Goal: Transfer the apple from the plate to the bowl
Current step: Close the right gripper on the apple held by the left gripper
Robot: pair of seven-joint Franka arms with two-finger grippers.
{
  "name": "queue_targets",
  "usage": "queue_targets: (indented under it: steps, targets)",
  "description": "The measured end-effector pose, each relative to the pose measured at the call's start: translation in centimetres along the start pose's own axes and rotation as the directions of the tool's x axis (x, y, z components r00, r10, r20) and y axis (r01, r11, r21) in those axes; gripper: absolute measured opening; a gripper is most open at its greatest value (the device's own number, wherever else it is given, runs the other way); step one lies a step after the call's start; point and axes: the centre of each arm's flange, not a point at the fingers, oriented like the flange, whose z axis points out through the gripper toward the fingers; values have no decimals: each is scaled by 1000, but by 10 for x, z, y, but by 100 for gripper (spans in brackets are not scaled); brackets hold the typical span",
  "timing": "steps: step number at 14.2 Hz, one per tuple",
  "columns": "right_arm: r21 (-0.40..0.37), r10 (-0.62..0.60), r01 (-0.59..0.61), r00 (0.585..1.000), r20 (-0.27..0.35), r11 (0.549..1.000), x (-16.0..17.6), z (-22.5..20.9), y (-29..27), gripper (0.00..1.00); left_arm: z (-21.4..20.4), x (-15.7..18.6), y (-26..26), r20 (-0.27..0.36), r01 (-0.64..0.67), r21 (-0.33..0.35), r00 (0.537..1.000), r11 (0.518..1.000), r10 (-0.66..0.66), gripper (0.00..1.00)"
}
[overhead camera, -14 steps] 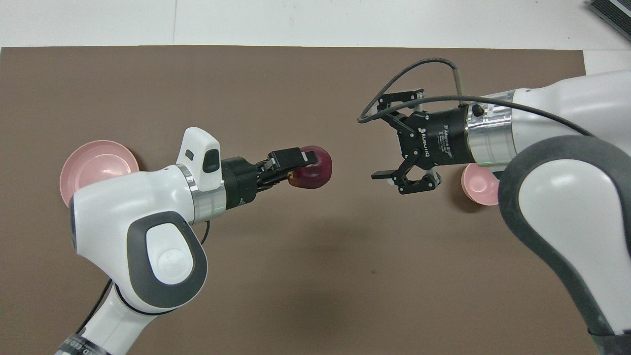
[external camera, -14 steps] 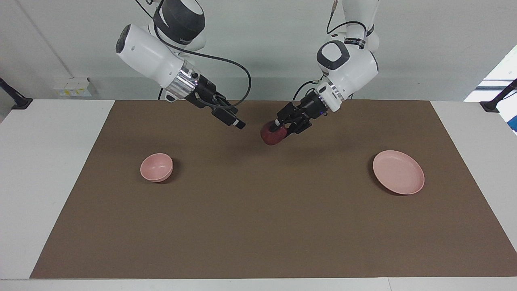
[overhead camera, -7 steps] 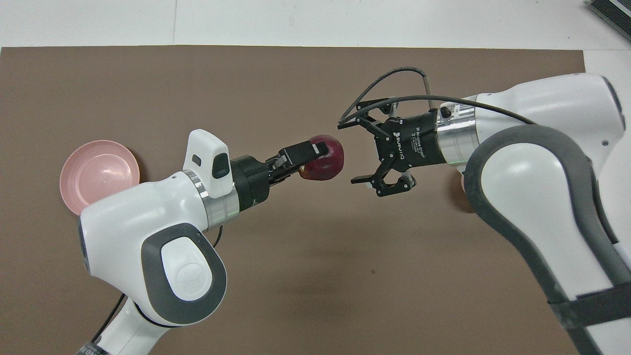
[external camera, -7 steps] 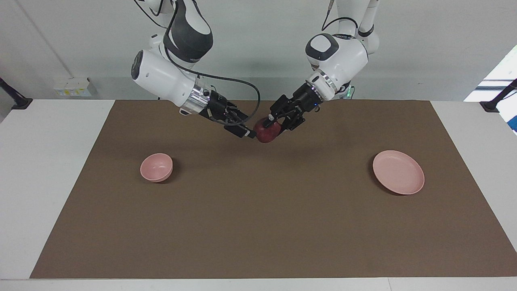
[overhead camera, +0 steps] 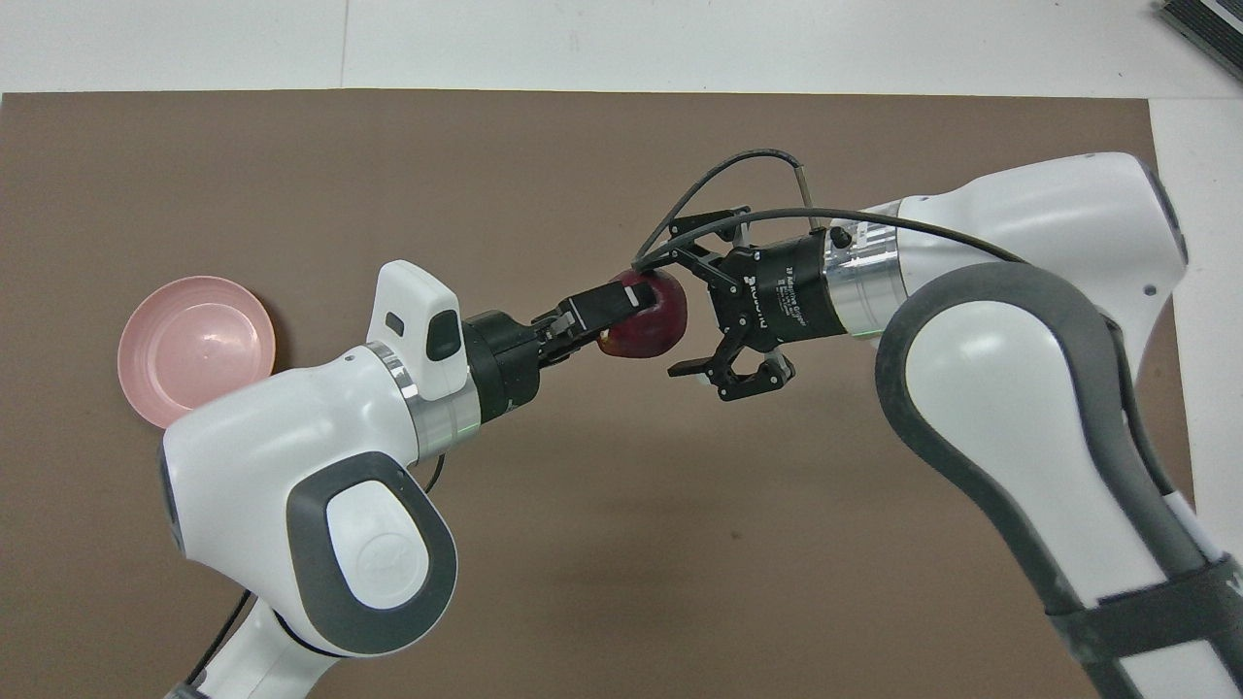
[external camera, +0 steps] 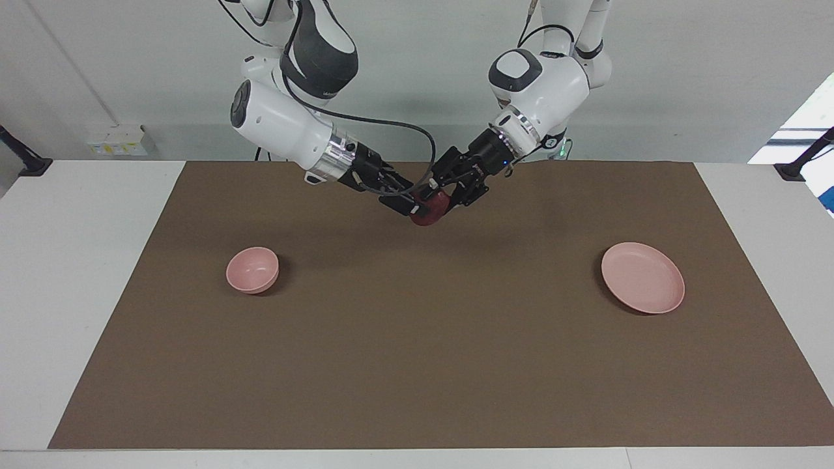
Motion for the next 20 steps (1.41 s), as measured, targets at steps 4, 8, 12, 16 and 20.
queue_targets:
  steps: [4,8,12,16,20]
  targets:
    - [16,1,0,1000,-16,1000,9,5,-2,100,0,0,0,-1,0,0,1000,1000,0,71]
    - [20,-3,4,1000,-22,1000,11,10,-4,100,0,0,0,-2,1,0,1000,1000,-1,71]
    - [29,-24,25,999,-29,999,-1,22,-5,100,0,0,0,-2,1,0,1000,1000,-1,71]
    - [22,-24,25,999,-29,999,-1,27,-5,100,0,0,0,-2,0,0,1000,1000,0,71]
    - [23,-24,25,999,-29,999,-1,27,-5,81,0,0,0,-2,1,0,1000,1000,-1,71]
